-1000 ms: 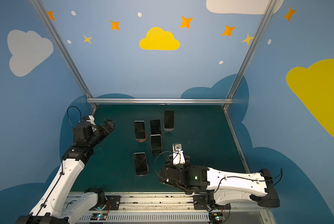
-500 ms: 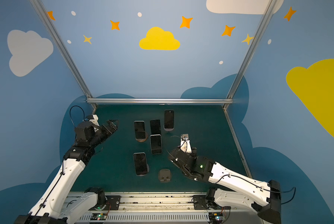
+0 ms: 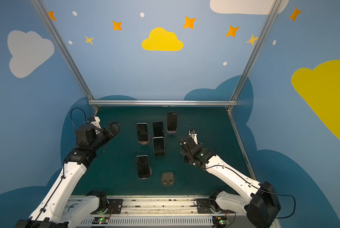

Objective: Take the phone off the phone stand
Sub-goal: 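Carry the held phone away from the stand toward the far side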

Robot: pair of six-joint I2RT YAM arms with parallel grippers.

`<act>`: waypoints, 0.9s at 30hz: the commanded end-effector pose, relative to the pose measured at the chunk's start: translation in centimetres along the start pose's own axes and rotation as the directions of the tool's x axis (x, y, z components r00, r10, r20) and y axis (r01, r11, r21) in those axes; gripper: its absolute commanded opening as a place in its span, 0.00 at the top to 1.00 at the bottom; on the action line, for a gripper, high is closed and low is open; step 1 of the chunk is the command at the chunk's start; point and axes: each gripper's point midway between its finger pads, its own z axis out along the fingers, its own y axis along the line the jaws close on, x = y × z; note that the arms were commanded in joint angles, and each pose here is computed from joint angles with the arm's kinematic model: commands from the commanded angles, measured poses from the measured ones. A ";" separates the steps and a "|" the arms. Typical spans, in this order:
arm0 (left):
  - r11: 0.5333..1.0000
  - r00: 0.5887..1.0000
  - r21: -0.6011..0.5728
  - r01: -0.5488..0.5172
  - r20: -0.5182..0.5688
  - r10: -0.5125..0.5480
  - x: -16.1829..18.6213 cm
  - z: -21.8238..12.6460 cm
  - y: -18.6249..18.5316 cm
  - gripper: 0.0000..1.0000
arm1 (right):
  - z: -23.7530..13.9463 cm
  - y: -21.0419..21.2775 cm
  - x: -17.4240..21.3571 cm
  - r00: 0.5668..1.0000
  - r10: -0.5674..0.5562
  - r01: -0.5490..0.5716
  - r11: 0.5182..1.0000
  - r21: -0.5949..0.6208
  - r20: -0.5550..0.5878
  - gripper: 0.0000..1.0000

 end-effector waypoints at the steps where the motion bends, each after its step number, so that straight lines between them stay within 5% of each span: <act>1: 0.999 1.000 0.037 -0.006 0.008 0.006 -0.2 -0.2 -0.8 0.02 | 1.0 0.5 -1.7 0.999 0.030 -0.028 0.998 -0.050 0.023 0.34; 27: 0.999 1.000 0.051 0.005 -0.004 -0.005 0.1 -0.1 -1.0 0.02 | 11.5 -2.0 -1.5 0.967 -0.046 0.047 0.999 -0.001 -0.250 0.33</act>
